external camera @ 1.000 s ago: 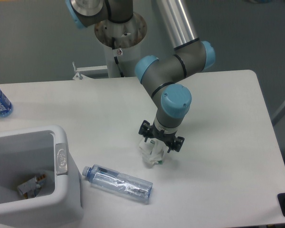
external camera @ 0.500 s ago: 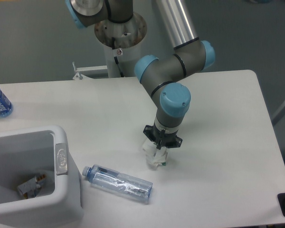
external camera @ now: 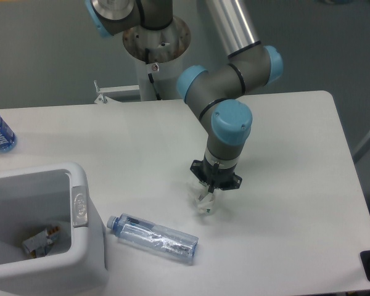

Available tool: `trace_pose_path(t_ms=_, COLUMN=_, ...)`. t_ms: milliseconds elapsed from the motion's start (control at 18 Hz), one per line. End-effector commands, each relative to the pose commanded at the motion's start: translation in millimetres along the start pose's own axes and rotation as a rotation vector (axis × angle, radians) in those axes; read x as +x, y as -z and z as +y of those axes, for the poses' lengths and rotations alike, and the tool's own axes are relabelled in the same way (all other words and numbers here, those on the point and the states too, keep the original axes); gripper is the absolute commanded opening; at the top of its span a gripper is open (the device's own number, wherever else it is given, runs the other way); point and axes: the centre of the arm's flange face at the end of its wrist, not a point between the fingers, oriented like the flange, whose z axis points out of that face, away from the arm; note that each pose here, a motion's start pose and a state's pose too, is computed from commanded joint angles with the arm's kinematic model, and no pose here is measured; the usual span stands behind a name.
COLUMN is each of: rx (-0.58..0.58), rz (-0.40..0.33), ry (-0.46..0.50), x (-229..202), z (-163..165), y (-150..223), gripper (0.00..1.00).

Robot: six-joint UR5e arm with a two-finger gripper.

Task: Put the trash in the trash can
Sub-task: 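Close the gripper on the wrapper and lift it, then carry the wrapper over the white trash bin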

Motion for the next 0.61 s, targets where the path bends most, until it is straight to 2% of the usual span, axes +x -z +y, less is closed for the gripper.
trace_pose_path(t_ms=167, rx=0.065, rz=-0.049, ry=0.015, x=-11, z=5, y=45, gripper=0.02)
trace_pose_path(t_ms=389, rx=0.22, rz=-0.097, ry=0.051, x=-33, z=5, y=111, gripper=0.02)
trace_pose_path(t_ms=500, rx=0.333, rz=-0.083, ry=0.094, x=-49, z=9, y=140, gripper=0.02)
trace_pose_path(t_ms=611, rx=0.459, rz=-0.05, ry=0.177, x=-58, z=9, y=172, gripper=0.02)
